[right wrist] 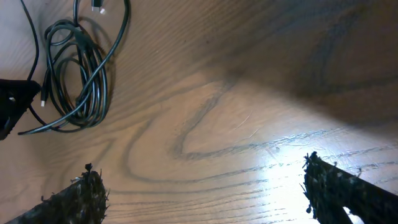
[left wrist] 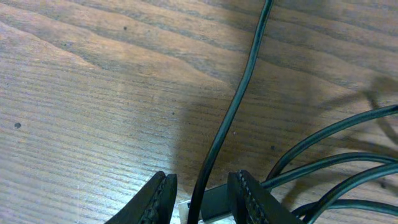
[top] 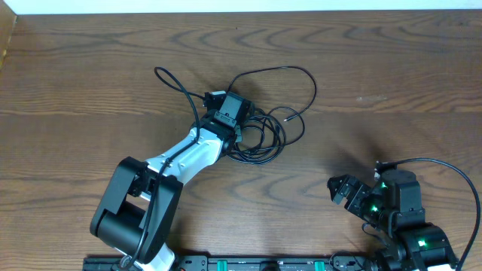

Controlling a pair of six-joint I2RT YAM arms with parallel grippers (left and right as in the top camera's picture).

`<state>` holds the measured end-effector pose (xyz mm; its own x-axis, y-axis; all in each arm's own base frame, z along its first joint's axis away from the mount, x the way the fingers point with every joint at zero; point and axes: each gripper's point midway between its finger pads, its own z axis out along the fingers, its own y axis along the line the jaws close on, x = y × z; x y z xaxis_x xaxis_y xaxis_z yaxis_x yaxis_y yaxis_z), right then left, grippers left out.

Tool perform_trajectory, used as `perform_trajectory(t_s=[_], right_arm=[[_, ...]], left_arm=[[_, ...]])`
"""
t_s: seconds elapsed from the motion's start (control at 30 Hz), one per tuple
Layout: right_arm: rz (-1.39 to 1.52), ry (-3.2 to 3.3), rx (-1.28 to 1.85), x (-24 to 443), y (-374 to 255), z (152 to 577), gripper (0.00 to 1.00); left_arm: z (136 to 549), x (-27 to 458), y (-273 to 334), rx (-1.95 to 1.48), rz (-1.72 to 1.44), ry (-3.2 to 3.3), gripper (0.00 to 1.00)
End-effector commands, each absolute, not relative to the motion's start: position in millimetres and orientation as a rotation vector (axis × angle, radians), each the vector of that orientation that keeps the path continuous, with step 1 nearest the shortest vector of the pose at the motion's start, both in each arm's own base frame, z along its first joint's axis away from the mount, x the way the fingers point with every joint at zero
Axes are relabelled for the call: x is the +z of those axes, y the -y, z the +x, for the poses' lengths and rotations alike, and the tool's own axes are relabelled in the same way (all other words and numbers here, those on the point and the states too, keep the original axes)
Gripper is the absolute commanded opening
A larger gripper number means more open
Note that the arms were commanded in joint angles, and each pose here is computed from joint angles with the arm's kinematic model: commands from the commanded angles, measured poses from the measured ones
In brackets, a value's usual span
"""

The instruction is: Untangle cables

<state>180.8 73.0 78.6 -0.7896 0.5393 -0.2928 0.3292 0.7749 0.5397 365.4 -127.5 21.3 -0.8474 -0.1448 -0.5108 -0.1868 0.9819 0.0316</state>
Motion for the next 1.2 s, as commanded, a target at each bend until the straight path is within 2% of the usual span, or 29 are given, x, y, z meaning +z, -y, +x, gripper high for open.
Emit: perform_trajectory(t_s=[0.0,1.17], right_arm=[[0.674,-2.526,0.663,78,-73,181,0.99],[0.673,-2.526,0.662,78,-73,181,0.99]], left_arm=[[369,17,126,0.108,-0.256,-2.59,0.34],[368,4,125,0.111,-0.262,-2.581,0.34]])
